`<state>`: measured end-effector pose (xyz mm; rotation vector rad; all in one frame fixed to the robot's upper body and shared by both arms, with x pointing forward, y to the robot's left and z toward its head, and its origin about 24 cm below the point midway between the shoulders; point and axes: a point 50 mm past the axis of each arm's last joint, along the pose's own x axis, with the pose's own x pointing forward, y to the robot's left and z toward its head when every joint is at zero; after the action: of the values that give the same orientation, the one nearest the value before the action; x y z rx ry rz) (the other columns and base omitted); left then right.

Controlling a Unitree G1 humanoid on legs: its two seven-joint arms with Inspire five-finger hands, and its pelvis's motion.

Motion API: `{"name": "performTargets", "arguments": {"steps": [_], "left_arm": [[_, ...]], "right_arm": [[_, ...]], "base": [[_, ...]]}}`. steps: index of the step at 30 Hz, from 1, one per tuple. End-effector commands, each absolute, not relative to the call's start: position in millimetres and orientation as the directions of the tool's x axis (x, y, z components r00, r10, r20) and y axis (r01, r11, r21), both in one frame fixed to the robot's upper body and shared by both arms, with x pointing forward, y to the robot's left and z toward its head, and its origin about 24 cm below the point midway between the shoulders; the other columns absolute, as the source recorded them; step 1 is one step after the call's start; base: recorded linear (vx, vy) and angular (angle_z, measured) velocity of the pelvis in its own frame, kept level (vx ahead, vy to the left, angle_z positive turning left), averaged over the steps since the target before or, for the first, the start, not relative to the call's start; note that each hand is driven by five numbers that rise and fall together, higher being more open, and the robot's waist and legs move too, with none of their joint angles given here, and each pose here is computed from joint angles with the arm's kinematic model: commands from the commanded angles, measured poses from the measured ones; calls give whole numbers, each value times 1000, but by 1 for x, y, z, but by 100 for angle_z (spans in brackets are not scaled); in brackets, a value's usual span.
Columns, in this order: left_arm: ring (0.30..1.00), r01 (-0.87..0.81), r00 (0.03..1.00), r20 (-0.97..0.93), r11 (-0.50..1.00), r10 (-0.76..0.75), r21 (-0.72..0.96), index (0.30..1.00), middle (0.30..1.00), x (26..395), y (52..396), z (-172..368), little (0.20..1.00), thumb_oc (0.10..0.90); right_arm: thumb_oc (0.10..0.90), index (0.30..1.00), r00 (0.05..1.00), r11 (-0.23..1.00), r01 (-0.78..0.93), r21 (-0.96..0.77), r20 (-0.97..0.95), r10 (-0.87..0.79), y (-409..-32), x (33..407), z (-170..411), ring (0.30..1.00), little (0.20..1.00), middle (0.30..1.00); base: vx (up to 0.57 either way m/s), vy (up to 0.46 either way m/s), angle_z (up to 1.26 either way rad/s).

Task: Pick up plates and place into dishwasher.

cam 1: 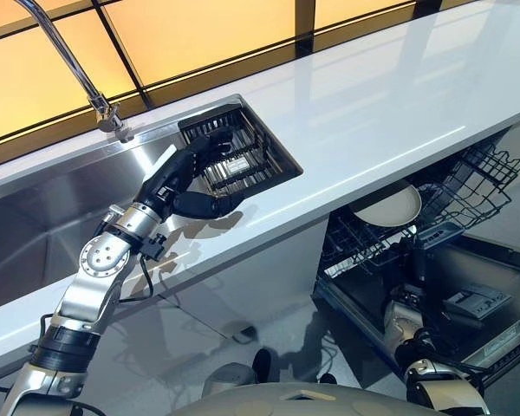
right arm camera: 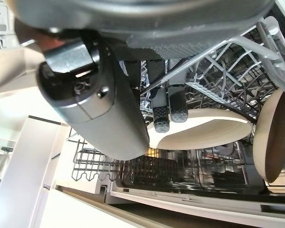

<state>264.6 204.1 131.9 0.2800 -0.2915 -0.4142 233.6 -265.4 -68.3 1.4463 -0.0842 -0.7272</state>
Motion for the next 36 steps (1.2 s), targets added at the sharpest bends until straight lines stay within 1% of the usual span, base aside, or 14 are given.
{"name": "performTargets", "arguments": {"steps": [1, 3, 4, 5, 7, 13, 14, 15, 16, 19, 25, 31, 34, 36], "left_arm": [[900, 308, 792, 431, 892, -433, 331, 900, 900, 268, 204, 174, 900, 800], [900, 309, 790, 431, 891, -436, 334, 900, 900, 269, 205, 175, 900, 800], [900, 309, 790, 432, 891, -436, 334, 900, 900, 269, 205, 175, 900, 800], [900, 307, 789, 433, 891, -435, 335, 900, 900, 269, 206, 176, 900, 800], [900, 303, 790, 435, 891, -433, 337, 900, 900, 270, 207, 177, 900, 800], [900, 287, 792, 443, 896, -420, 338, 900, 900, 269, 211, 174, 900, 800], [900, 283, 792, 445, 898, -417, 338, 900, 900, 268, 213, 173, 900, 800], [900, 280, 793, 447, 899, -414, 337, 900, 900, 268, 214, 173, 900, 800], [900, 276, 794, 448, 900, -411, 336, 900, 900, 267, 214, 173, 900, 800], [900, 254, 799, 455, 907, -393, 337, 900, 900, 261, 219, 171, 900, 800], [900, 220, 802, 473, 917, -365, 334, 900, 900, 256, 226, 168, 900, 800], [900, 207, 798, 486, 920, -356, 334, 900, 900, 254, 230, 169, 900, 800], [900, 197, 796, 491, 919, -353, 340, 900, 900, 254, 231, 172, 900, 800], [900, 189, 796, 494, 919, -349, 345, 900, 900, 252, 232, 174, 900, 800]], "right_arm": [[100, 300, 960, 371, -152, 916, 226, -164, -227, 337, 60, 300, 200, 300], [100, 300, 978, 526, -104, 844, 184, -101, -230, 337, 60, 300, 200, 300], [100, 300, 978, 527, -103, 844, 183, -101, -230, 337, 60, 300, 200, 300], [100, 300, 988, 647, -63, 760, 138, -66, -234, 337, 58, 300, 200, 300], [100, 300, 997, 804, -12, 595, 68, -35, -243, 334, 55, 300, 200, 300], [100, 300, 998, 887, 27, 461, 33, -48, -264, 326, 59, 300, 200, 300], [240, 420, 997, 923, 64, 379, 9, -73, -268, 324, 58, 420, 340, 420], [457, 606, 995, 941, 96, 325, -10, -98, -271, 321, 56, 606, 557, 606], [800, 900, 992, 955, 123, 269, -18, -123, -274, 318, 55, 900, 900, 900], [800, 900, 984, 980, 172, 101, 22, -175, -284, 309, 64, 900, 900, 900], [800, 900, 969, 976, 216, -33, 133, -210, -283, 299, 87, 900, 900, 900], [800, 900, 984, 954, 180, -239, 61, -170, -285, 291, 79, 900, 900, 900], [800, 900, 980, 846, 141, -515, -48, -193, -295, 286, 67, 900, 900, 900], [800, 900, 976, 536, 69, -842, -55, -212, -304, 283, 66, 900, 900, 900]], "base": [[-14, -13, 4], [0, 0, 0], [0, 0, 0], [0, 0, 0], [-7, -5, -2], [-14, -12, -7], [0, 0, 0], [0, 0, 0], [-13, 3, -3], [-23, 2, -5], [-36, 2, -12], [-36, 6, -11], [-30, 4, -8], [-33, 7, -5]]}}
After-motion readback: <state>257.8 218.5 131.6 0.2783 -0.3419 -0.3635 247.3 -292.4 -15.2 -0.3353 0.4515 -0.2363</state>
